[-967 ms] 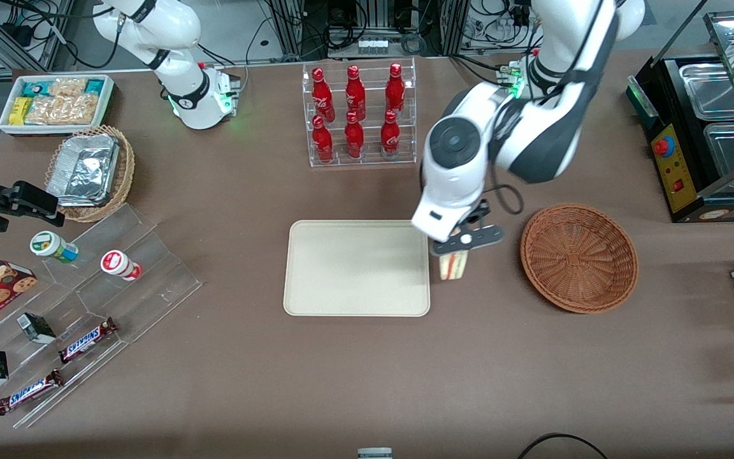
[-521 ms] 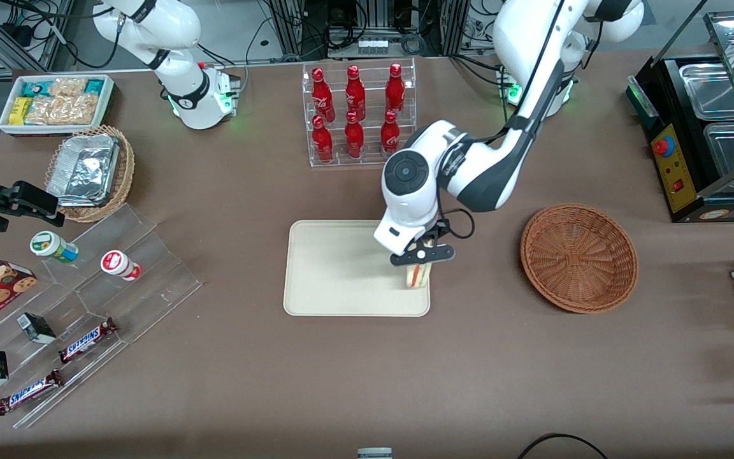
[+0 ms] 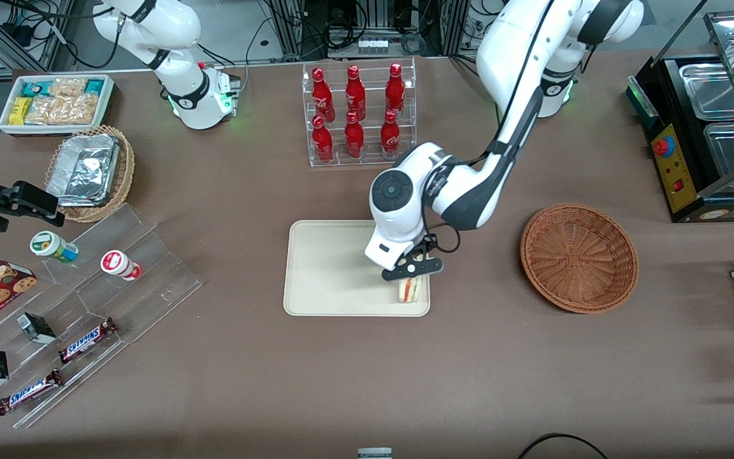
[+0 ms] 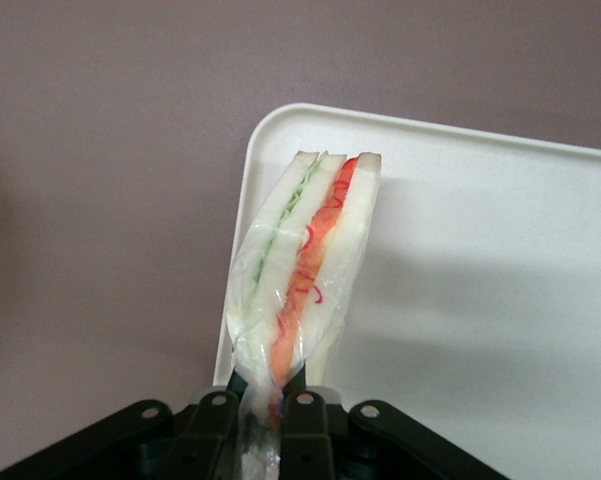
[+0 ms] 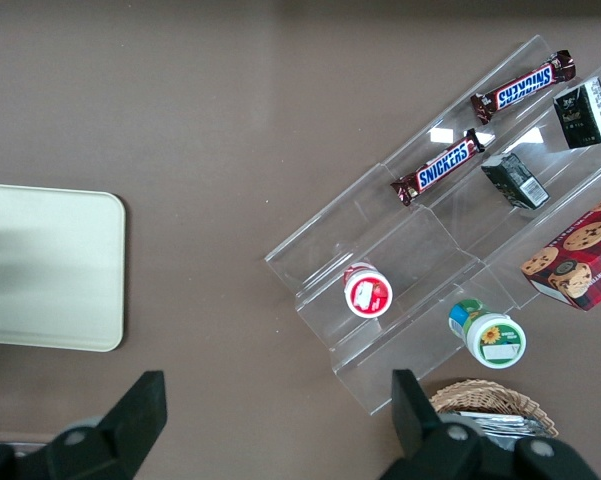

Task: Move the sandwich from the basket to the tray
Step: 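Lower the sandwich onto the tray and open the left gripper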

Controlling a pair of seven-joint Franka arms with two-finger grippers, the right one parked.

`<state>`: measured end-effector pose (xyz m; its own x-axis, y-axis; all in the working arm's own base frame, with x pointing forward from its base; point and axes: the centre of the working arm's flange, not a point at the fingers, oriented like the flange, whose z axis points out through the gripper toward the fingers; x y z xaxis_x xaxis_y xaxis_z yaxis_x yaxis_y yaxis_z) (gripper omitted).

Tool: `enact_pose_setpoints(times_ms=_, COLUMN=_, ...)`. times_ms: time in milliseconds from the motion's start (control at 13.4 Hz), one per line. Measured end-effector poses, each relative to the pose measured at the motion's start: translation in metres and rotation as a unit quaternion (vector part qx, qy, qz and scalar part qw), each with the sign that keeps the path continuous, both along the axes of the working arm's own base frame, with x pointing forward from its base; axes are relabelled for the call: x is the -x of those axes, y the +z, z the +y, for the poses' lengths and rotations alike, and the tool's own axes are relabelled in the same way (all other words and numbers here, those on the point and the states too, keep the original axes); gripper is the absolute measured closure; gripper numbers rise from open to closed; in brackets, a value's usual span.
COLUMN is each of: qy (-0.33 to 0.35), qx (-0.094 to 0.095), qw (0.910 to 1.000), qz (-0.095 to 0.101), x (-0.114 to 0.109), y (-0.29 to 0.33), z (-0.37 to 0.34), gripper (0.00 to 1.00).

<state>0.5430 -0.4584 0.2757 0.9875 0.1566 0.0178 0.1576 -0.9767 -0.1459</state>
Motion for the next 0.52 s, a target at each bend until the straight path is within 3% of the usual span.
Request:
enact_pose_setpoints(times_ms=372, qy=-0.005, qx=-0.015, qw=0.9999, qz=0.006, x=0.011, y=-0.028, z=-0.014, gripper=0.85)
enact_pose_setpoints(times_ms=521, qy=-0.008, qx=-0.018, qw=0.9998, qz=0.004, x=0.012, y=-0.029, z=-0.016, gripper=0.68)
